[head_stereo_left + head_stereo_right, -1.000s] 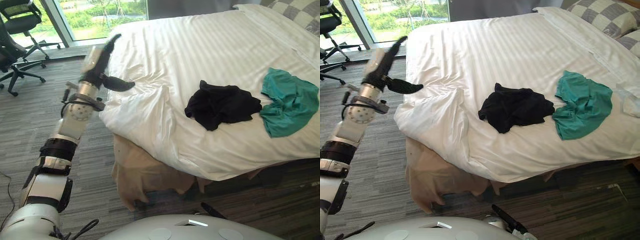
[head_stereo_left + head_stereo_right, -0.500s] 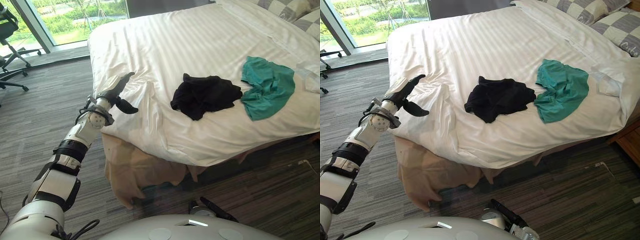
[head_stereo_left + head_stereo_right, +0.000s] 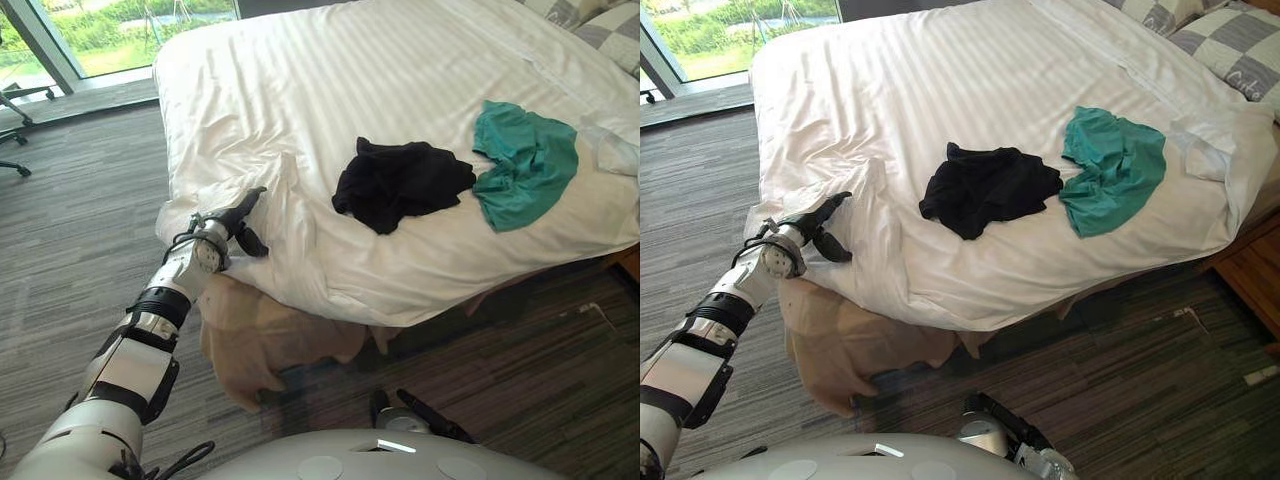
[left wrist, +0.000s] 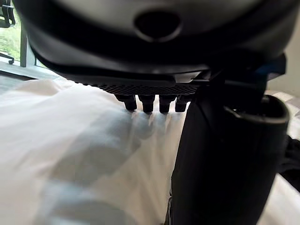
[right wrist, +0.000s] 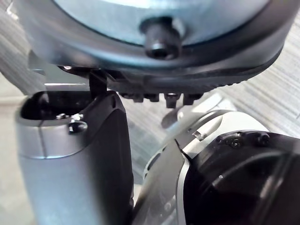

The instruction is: Tidy up the quilt and then pick up the clothes from the bed and put them into the laundry hamper

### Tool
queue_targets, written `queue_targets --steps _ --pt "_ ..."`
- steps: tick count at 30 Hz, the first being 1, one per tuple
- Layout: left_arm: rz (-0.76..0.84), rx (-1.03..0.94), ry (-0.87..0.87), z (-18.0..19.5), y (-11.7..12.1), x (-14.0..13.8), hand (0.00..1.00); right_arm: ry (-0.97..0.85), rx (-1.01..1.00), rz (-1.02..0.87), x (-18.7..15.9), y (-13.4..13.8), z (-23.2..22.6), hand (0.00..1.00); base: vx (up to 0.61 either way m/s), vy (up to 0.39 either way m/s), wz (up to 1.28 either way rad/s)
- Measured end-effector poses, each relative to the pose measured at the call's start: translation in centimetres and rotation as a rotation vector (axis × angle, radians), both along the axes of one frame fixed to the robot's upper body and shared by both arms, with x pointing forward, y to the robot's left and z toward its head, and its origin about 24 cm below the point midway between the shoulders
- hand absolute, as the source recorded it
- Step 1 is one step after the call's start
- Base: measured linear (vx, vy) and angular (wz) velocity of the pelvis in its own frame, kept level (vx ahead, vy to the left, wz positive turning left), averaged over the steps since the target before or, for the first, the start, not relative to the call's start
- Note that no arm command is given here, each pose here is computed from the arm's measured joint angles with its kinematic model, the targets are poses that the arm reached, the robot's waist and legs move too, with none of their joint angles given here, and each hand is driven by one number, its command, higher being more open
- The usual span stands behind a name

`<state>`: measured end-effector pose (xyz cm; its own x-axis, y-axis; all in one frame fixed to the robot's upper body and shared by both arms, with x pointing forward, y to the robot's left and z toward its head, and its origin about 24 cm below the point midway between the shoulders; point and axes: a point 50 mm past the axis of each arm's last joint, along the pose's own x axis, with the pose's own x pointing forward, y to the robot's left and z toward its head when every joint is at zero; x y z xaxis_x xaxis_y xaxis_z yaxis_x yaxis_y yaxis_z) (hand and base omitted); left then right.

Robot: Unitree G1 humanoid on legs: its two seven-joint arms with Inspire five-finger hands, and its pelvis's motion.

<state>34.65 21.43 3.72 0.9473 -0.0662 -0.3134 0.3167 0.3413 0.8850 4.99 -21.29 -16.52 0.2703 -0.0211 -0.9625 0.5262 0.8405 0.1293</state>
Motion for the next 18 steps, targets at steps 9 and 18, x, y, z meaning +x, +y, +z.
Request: queue_targets --steps 9,18 --pt "0.085 -0.04 -0.092 0.8 0.0 0.5 0.0 -0.063 -0.018 0.061 1.5 -0.5 0.6 1.0 -0.02 -0.013 -0.09" --pt "-0.058 -0.167 0.012 0.5 -1.7 -0.2 0.0 -0.066 -0.066 0.106 1.6 -0.7 0.7 1.0 -0.04 0.005 0.18"
